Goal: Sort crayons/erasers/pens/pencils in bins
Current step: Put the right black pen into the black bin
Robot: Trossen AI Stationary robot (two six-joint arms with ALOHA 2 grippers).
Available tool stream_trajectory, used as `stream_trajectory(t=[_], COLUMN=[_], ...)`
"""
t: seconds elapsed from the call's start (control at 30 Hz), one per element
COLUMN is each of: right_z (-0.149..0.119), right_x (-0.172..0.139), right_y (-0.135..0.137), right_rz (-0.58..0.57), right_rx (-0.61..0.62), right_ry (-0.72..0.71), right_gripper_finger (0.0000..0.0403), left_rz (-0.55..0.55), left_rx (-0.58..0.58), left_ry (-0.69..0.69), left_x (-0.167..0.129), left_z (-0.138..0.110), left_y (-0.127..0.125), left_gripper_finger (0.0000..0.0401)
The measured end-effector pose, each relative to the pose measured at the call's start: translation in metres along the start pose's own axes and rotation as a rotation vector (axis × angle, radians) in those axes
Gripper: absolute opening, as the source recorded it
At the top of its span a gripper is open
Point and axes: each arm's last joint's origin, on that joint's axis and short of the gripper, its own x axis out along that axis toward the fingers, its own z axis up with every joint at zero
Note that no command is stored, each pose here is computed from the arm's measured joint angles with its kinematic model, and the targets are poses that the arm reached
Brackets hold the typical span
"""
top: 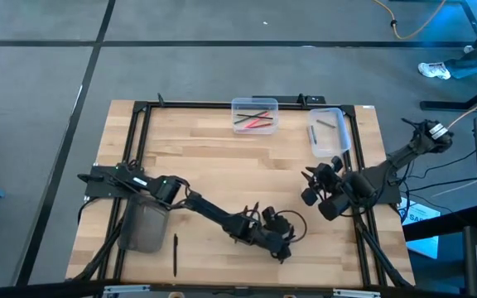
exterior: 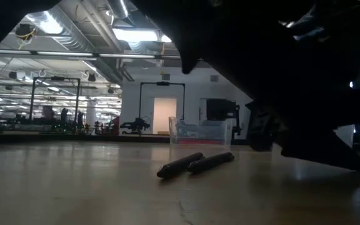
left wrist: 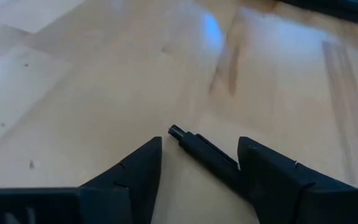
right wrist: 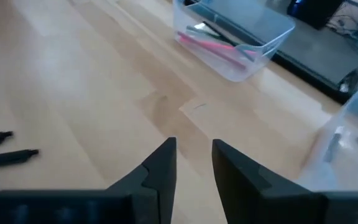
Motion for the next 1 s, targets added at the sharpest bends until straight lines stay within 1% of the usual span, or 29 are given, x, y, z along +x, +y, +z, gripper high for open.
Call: stream_trajectory(t=[0.13,0.33,0.4,0.57,0.83,1.0], right_z=[-0.008,-0.005,-0.005,-0.005,-0.005,-0.005], right_x=[-0.003,-0.007,-0.007,-0.008,-0.008,-0.008], right_y=[0.002,0.004,0.004,0.005,0.005,0.005], right_rz=[0.034,0.042,0.043,0.048,0.052,0.052], right_rx=[0.024,0.033,0.034,0.034,0.031,0.031], right_ry=[-0.007,-0.045,-0.043,-0.042,-0.047,-0.048], right_gripper_finger=[0.0107,0.0107,0.0107,0.0107,0.0107,0.0107], left_rz=[0.002,0.021,0.033,0.041,0.016,0.043], left_rx=[0.009,0.068,0.091,0.133,0.154,0.172], left_ry=[0.033,0.117,0.151,0.185,0.214,0.269], left_x=[-0.007,-0.023,-0.026,-0.027,-0.029,-0.036], left_z=[-0.008,-0.010,-0.011,-0.008,-0.002,0.001], left_y=[-0.008,-0.014,-0.013,-0.008,-0.004,-0.001], left_gripper_finger=[0.0198,0.0180,0.0171,0.0158,0.0153,0.0135])
